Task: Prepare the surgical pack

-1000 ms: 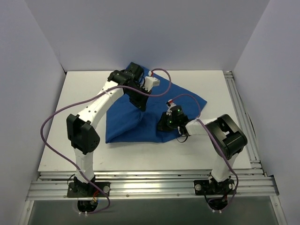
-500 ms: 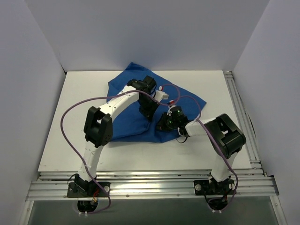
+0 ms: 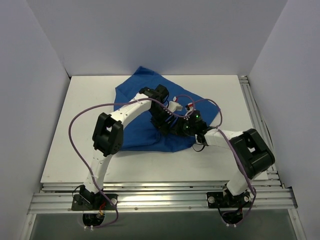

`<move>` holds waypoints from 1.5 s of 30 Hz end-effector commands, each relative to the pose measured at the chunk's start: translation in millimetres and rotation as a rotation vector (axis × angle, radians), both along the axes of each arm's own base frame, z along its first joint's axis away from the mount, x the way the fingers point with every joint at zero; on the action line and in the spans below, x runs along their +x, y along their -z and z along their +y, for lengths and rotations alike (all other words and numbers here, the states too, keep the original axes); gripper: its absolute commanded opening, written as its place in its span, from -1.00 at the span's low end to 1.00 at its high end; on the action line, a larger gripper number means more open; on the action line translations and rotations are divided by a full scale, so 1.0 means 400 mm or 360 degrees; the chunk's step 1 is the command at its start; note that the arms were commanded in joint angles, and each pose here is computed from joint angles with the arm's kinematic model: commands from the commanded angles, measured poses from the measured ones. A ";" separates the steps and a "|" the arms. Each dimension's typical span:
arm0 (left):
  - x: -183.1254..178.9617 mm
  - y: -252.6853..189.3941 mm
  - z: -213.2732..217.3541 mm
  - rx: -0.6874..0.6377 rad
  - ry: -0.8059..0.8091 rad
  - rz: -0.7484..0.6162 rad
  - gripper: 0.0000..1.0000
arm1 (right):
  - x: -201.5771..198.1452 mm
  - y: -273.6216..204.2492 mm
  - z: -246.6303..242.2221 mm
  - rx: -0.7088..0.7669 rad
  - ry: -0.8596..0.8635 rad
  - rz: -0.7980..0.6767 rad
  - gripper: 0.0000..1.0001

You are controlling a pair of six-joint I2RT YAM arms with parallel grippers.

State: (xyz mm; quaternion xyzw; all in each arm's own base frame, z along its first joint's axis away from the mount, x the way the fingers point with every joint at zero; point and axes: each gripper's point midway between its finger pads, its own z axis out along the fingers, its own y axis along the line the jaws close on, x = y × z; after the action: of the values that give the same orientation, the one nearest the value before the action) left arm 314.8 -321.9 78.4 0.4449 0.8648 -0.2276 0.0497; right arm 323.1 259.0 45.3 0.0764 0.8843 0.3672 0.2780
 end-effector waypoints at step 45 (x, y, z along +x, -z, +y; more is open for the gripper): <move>-0.035 0.087 0.653 0.0305 -0.0681 -0.0185 0.14 | -0.021 -0.034 0.070 -0.0315 -0.0238 -0.0221 -1.00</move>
State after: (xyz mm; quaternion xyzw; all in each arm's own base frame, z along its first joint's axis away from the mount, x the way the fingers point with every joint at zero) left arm 291.5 -71.7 61.9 0.2533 0.9522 -0.1427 0.0935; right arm 309.8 302.7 55.9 -0.0570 0.8908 0.3260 0.3113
